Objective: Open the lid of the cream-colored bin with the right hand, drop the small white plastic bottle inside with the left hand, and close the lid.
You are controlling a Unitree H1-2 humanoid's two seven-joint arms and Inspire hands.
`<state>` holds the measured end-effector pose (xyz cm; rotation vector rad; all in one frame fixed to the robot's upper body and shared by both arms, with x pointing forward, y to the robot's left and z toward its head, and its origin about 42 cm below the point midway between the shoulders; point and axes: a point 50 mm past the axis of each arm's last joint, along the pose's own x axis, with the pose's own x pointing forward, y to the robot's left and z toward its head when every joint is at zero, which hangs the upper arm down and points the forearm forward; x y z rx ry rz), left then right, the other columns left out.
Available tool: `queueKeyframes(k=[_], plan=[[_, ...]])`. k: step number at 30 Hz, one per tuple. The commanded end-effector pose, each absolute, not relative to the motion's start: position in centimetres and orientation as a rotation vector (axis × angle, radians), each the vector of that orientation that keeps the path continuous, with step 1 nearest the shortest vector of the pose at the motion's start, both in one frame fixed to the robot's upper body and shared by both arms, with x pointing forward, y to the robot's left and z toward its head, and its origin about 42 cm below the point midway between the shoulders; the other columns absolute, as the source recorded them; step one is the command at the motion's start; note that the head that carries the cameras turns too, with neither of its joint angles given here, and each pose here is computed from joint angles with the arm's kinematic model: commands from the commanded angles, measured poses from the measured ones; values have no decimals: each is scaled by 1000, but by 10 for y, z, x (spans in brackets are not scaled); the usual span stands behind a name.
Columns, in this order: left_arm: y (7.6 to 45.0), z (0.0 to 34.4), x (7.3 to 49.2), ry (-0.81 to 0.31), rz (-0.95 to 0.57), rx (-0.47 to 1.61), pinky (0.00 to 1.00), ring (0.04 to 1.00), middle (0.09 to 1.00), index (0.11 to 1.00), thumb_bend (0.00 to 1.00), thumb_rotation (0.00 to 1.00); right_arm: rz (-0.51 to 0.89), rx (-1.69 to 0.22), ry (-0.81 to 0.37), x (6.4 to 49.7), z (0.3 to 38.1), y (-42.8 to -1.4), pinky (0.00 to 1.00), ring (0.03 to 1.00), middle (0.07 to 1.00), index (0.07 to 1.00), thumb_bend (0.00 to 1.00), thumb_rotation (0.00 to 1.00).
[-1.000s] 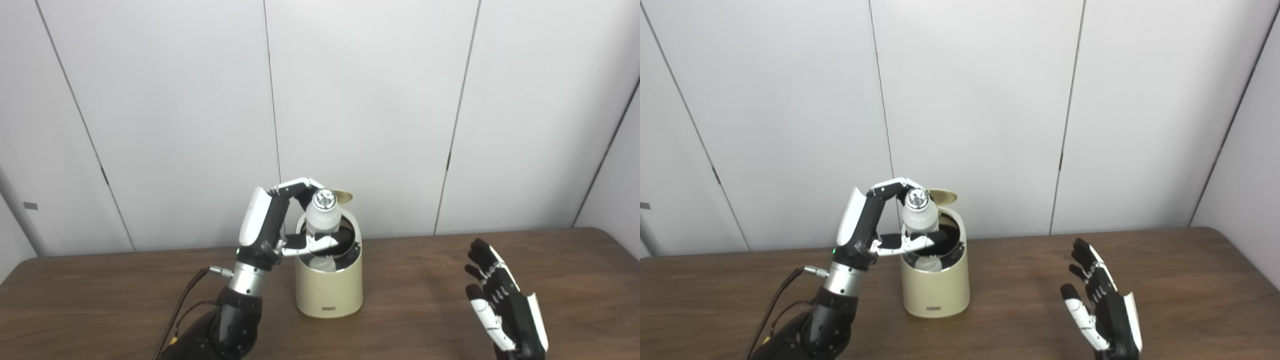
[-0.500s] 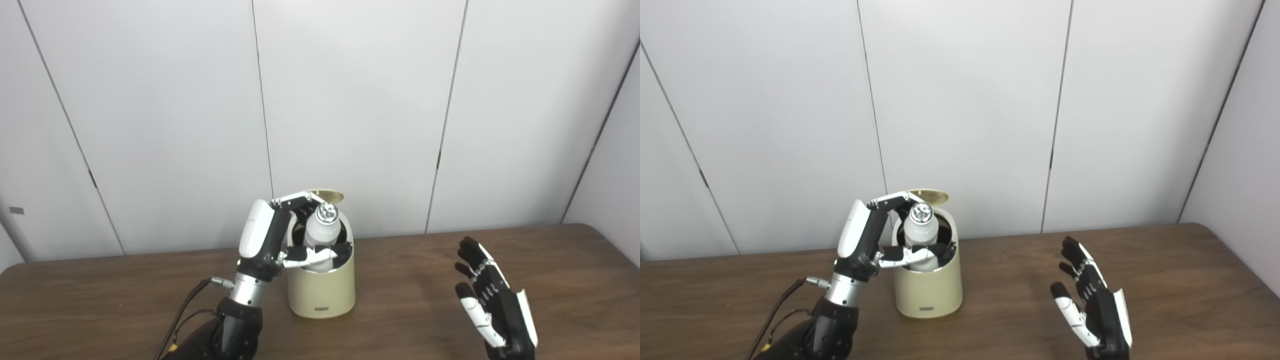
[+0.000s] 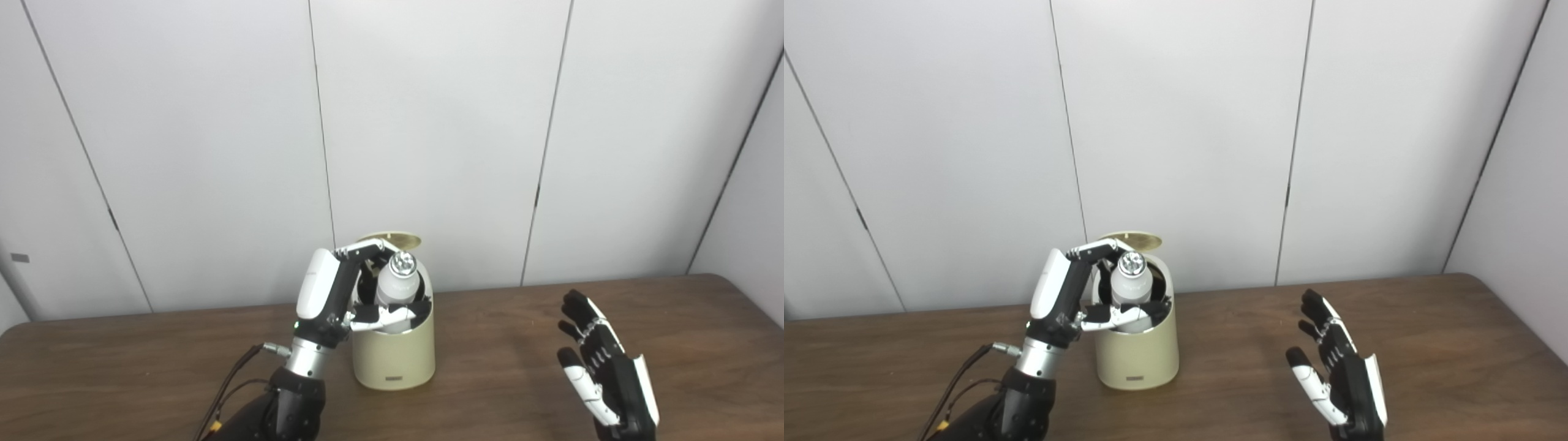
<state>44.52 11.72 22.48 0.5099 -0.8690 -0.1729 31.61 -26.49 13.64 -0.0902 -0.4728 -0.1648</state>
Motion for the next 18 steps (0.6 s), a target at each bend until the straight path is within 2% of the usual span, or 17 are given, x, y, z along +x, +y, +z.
queueKeyframes(k=[1, 4, 6, 9, 18], plan=[[113, 256, 455, -964, -153, 491, 205, 442, 492, 478, 505, 0, -172, -63, -356, 293, 97, -252, 828, 885, 885, 854, 554, 632], [114, 255, 455, -971, -174, 513, 264, 407, 516, 485, 502, 0, -177, -60, -358, 292, 97, -251, 821, 881, 881, 850, 545, 633], [114, 254, 454, -981, -187, 532, 334, 439, 509, 469, 503, 0, -176, -54, -358, 292, 97, -251, 828, 884, 883, 850, 531, 620], [116, 252, 454, -992, -202, 565, 385, 470, 507, 457, 503, 0, -173, -54, -357, 292, 97, -251, 838, 888, 887, 858, 515, 612], [117, 245, 451, -1115, -229, 681, 395, 473, 504, 452, 503, 0, -169, -60, -349, 293, 95, -251, 838, 889, 893, 868, 521, 611]])
